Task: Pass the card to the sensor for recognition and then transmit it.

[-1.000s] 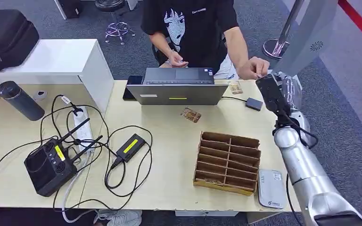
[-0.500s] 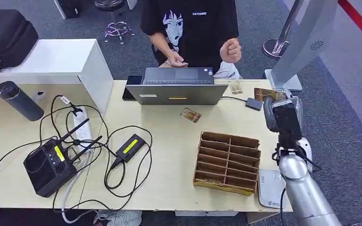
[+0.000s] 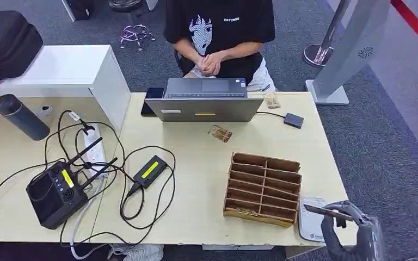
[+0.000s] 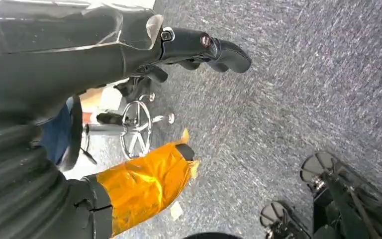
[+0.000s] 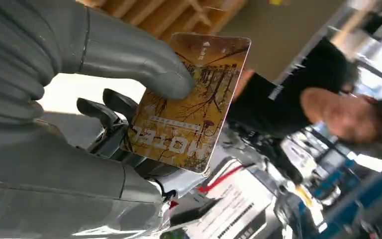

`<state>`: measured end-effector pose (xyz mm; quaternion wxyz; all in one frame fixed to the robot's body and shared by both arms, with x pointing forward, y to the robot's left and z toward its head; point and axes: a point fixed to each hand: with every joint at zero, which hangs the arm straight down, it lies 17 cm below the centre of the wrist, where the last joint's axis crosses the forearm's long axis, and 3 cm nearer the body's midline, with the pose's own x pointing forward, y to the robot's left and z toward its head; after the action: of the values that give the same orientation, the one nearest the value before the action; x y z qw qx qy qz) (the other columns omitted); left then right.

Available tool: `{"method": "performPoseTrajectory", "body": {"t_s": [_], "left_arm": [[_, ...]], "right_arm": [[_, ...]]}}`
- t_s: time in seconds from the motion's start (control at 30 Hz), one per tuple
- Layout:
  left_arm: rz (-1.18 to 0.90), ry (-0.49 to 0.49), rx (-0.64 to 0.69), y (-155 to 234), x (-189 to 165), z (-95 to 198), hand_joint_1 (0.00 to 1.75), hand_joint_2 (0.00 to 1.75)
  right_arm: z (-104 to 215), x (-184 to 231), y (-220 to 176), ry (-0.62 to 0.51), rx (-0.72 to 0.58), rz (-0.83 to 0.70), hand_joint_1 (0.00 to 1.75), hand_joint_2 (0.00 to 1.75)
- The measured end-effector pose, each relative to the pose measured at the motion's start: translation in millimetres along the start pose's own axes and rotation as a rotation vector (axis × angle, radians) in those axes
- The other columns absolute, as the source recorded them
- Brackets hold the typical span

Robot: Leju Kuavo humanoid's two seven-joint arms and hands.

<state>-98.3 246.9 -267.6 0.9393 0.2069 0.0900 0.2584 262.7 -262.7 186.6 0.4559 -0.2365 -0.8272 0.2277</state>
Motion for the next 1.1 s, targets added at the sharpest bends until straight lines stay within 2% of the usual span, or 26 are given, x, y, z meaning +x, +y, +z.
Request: {"method": "performPoseTrajectory", "body": {"t_s": [0.17, 0.3, 0.63, 0.87, 1.1], "left_arm": [[0.003, 0.006, -0.003, -2, -3, 1, 0.00, 1.75], [-0.005, 0.003, -0.015, -3, -4, 1, 0.00, 1.75], [-0.024, 0.001, -0.028, -3, -9, 0, 0.00, 1.75], [-0.032, -0.001, -0.030, -3, -10, 0, 0.00, 1.75], [-0.035, -0.002, -0.030, -2, -10, 0, 0.00, 1.75]], "right_arm": [[28, -20, 1, 0.092, 0.106, 0.133, 1.75, 1.75], [43, -56, 1, 0.204, 0.193, 0.315, 1.75, 1.75], [60, -117, 3, 0.341, 0.258, 0.471, 1.75, 1.75], [63, -141, 8, 0.371, 0.270, 0.525, 1.75, 1.75], [56, -134, 22, 0.315, 0.279, 0.524, 1.75, 1.75]]}}
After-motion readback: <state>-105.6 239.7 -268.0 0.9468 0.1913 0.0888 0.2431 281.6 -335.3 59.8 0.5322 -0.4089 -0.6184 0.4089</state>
